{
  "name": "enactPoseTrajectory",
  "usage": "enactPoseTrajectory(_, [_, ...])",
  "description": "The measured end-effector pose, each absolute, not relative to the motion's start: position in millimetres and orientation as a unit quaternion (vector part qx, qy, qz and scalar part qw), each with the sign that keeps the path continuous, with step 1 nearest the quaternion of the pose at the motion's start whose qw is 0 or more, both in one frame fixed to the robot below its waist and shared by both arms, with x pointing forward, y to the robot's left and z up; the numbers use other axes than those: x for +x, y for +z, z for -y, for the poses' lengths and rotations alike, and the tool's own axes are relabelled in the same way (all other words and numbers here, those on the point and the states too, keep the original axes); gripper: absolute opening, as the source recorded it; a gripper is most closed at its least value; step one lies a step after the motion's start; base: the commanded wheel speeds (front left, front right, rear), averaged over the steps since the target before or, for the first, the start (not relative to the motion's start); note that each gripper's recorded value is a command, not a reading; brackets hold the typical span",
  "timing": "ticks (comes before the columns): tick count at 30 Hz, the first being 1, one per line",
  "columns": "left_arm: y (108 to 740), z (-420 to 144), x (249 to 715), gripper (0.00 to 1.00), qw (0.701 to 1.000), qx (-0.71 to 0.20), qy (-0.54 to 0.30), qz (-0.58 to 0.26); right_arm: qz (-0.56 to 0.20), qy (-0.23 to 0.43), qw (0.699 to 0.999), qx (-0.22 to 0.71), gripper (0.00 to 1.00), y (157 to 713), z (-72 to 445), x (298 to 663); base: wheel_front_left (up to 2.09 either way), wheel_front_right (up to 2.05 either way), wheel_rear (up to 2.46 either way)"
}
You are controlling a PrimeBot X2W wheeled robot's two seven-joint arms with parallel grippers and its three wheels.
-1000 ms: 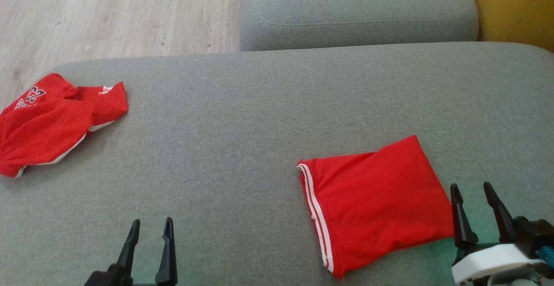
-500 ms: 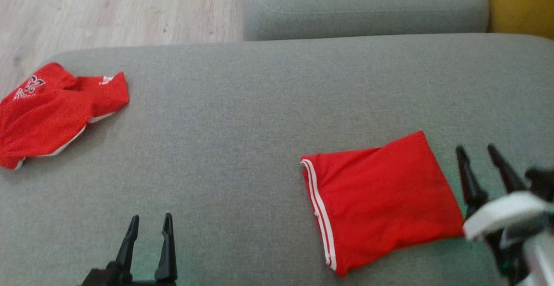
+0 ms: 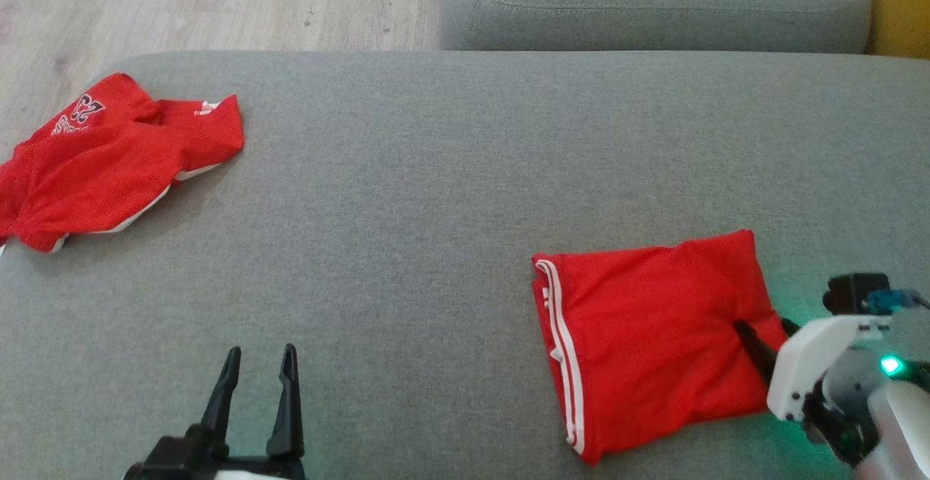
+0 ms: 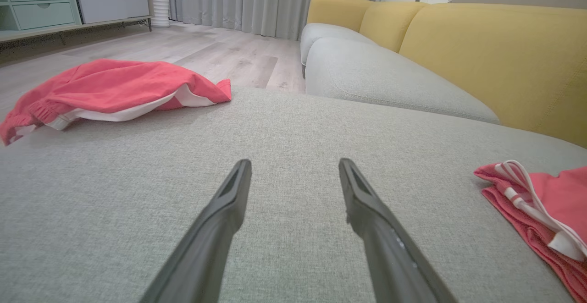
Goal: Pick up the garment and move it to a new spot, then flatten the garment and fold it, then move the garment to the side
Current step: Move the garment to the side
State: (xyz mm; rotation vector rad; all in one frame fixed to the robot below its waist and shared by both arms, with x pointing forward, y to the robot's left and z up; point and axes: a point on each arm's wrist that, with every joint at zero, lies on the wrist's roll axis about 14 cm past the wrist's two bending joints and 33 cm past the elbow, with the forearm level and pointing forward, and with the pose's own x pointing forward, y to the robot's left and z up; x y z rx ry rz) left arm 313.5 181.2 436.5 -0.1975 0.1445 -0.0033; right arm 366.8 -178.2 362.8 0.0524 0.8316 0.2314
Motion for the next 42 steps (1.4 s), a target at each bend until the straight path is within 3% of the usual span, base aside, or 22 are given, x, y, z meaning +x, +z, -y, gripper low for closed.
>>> enactPoseTrajectory(2, [436,-182,313,1.00,0.992,-0.099,-0.001,-0.072,-0.409,0.111,0.905,0.030,1.00,361,175,371,0.00,0.00,0.00])
enactPoseTrajectory(3, [436,-181,312,1.00,0.992,-0.099,-0.001,-0.073,-0.411,0.113,0.904,0.031,0.71,361,173,374,0.00,0.00,0.00])
enactPoseTrajectory(4, [436,-181,312,1.00,0.992,-0.099,-0.002,-0.073,-0.410,0.113,0.904,0.039,0.00,363,170,377,0.00,0.00,0.00])
enactPoseTrajectory(11, [433,-171,318,1.00,0.992,-0.099,-0.019,-0.080,-0.369,0.089,0.923,0.064,0.00,375,180,396,0.00,0.00,0.00])
enactPoseTrajectory(14, [429,-163,325,1.00,0.991,-0.098,-0.033,-0.087,-0.323,0.043,0.945,0.032,0.00,395,221,421,0.00,0.00,0.00])
enactPoseTrajectory(18, [423,-143,352,1.00,0.990,-0.079,-0.072,-0.096,-0.242,-0.064,0.967,-0.036,0.00,445,316,463,0.00,0.00,0.00])
enactPoseTrajectory(23, [419,-124,381,1.00,0.987,-0.069,-0.109,-0.096,-0.215,-0.181,0.957,-0.070,0.00,464,406,463,0.00,0.00,0.00])
enactPoseTrajectory(28, [404,-116,387,1.00,0.983,-0.066,-0.125,-0.115,-0.217,-0.241,0.939,-0.114,0.00,468,449,455,0.00,0.00,0.00])
enactPoseTrajectory(29, [402,-115,387,1.00,0.983,-0.066,-0.127,-0.118,-0.215,-0.245,0.937,-0.124,0.21,468,452,455,0.00,0.00,0.00])
enactPoseTrajectory(30, [401,-115,387,1.00,0.982,-0.066,-0.128,-0.120,-0.212,-0.248,0.936,-0.130,0.80,469,453,455,0.00,0.00,0.00])
enactPoseTrajectory(31, [401,-114,386,1.00,0.982,-0.067,-0.130,-0.120,-0.207,-0.253,0.936,-0.129,1.00,471,454,455,0.00,0.00,0.00])
enactPoseTrajectory(42, [415,-114,383,1.00,0.984,-0.066,-0.130,-0.101,-0.118,-0.220,0.953,-0.169,1.00,501,418,471,0.00,0.00,0.00])
